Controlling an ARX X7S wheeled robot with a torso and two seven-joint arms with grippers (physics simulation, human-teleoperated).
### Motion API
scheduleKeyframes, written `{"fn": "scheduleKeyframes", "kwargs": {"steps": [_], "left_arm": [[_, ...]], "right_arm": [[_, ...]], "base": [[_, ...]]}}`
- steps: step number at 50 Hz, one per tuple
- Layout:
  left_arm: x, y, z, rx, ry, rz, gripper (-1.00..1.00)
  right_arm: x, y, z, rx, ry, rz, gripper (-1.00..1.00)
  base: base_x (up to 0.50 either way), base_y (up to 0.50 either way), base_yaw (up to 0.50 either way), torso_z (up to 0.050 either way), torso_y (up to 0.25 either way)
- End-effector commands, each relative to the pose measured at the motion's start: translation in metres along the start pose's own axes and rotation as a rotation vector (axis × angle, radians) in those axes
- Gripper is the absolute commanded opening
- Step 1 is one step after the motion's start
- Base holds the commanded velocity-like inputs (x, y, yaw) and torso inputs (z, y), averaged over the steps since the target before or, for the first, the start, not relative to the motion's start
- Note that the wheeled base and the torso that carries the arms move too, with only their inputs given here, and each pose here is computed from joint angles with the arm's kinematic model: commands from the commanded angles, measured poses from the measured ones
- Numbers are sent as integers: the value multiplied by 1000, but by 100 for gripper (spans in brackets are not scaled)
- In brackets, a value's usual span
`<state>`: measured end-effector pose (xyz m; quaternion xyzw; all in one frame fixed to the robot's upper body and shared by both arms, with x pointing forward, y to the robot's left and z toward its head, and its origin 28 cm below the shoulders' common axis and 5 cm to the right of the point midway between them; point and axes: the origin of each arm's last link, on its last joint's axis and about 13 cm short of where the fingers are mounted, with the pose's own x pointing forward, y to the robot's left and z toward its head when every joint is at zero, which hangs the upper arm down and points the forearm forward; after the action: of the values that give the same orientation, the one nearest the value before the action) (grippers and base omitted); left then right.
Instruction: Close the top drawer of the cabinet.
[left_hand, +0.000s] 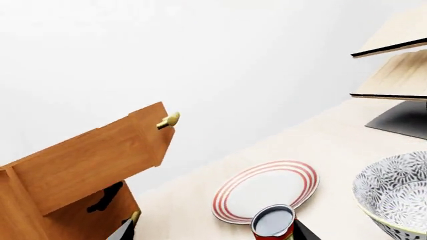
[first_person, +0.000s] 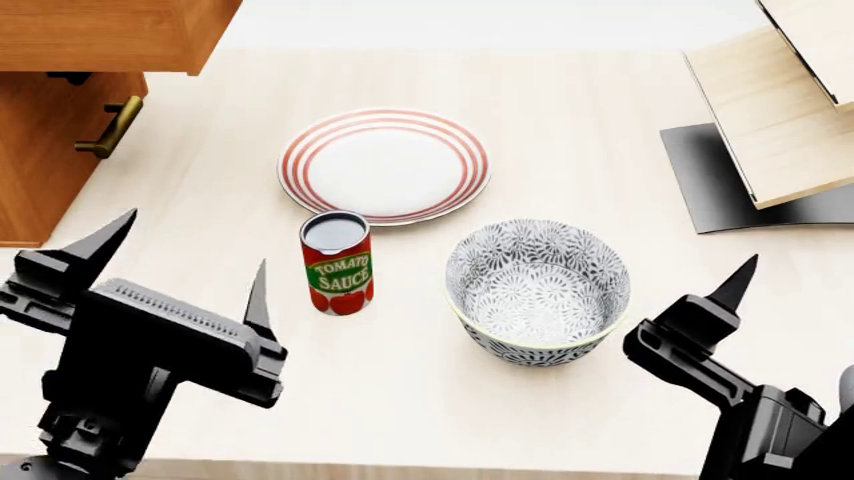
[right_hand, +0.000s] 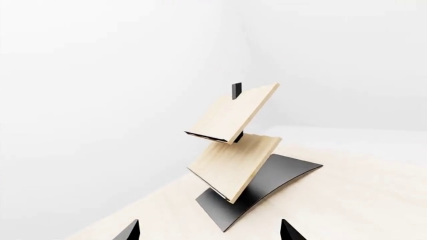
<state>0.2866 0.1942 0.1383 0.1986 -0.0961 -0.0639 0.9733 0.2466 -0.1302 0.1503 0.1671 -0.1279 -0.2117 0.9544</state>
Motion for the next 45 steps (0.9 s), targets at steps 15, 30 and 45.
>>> {"fn": "scheduleKeyframes", "kwargs": {"steps": [15,30,45], "left_arm": [[131,21,115,1027,126,183,100],[159,34,125,933,183,231,100],[156,33,99,1273,330,-26,100]], "right_arm": [[6,6,3,13,28,21,100],[8,4,4,29,42,34,100],[4,4,9,-5,61,46,100]], "base": [[0,0,0,0,0],[0,0,0,0,0],[0,0,0,0,0]]}}
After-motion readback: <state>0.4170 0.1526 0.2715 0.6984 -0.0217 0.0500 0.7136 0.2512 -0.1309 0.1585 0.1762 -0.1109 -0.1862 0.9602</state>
